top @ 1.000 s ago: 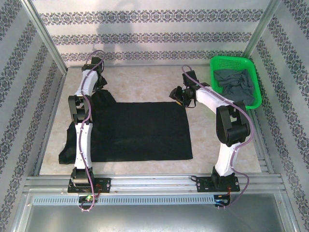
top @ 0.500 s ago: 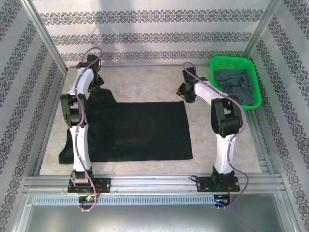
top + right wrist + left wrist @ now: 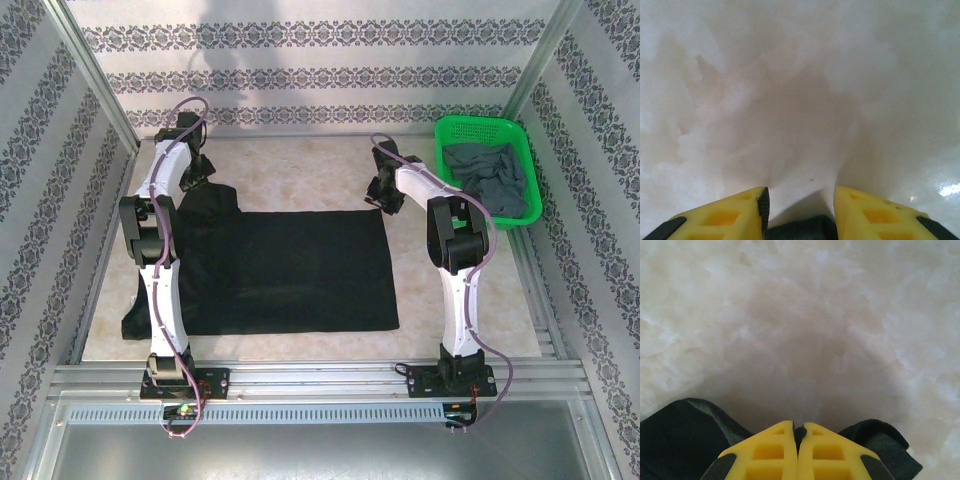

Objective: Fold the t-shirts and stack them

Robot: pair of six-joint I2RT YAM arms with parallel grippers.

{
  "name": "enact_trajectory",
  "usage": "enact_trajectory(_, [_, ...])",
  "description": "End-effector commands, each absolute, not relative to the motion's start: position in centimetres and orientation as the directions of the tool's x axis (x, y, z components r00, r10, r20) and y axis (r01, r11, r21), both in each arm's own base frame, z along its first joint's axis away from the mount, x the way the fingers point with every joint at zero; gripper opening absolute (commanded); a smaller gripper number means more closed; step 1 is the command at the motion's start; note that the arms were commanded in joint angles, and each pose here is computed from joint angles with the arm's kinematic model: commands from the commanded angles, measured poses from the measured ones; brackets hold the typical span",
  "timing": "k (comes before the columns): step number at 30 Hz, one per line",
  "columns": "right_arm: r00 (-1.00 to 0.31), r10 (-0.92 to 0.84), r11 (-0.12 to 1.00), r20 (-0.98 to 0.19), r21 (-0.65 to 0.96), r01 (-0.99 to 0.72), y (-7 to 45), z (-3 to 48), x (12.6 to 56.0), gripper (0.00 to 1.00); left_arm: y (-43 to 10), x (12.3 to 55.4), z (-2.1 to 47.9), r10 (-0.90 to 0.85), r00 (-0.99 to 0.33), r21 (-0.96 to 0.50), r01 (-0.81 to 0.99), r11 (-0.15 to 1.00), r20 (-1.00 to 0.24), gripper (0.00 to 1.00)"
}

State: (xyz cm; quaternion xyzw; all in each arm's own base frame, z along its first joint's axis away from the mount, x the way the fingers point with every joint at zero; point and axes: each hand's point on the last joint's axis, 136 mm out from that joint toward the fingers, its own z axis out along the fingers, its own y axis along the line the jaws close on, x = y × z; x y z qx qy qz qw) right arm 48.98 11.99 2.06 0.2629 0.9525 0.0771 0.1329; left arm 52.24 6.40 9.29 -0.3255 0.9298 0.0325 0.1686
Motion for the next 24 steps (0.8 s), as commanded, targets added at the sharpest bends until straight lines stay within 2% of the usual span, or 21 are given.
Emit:
enact_trajectory(1, [-0.844, 0.507, 0.861, -0.173, 0.147, 0.487, 12.0, 0.9, 47.1, 0.37, 6.5, 52.1, 12.0, -0.608, -0.702, -0.09, -0.625, 0.776, -0.37, 0.0])
enact_trajectory(7, [-0.845, 0.509, 0.86, -0.163, 0.125, 0.494, 11.9, 0.7, 47.2, 0.22, 6.4, 51.5, 13.6, -0.623, -0.683, -0.115, -0.633, 0.765, -0.382, 0.0])
enact_trajectory(11, [-0.844, 0.507, 0.861, -0.173, 0.129, 0.491, 11.9, 1.3, 47.5, 0.0, 6.1, 50.5, 14.6, -0.636, -0.669, -0.138, -0.64, 0.756, -0.385, 0.0])
enact_trajectory(17, [-0.845, 0.47, 0.882, -0.255, 0.164, 0.441, 12.3, 4.8, 48.3, 0.0, 5.9, 47.1, 15.0, -0.657, -0.664, -0.143, -0.656, 0.741, -0.357, 0.0])
enact_trajectory(24, [-0.845, 0.447, 0.893, -0.293, 0.199, 0.403, 13.0, 7.4, 46.7, 0.0, 6.7, 41.1, 16.1, -0.713, -0.599, -0.187, -0.703, 0.687, -0.366, 0.0])
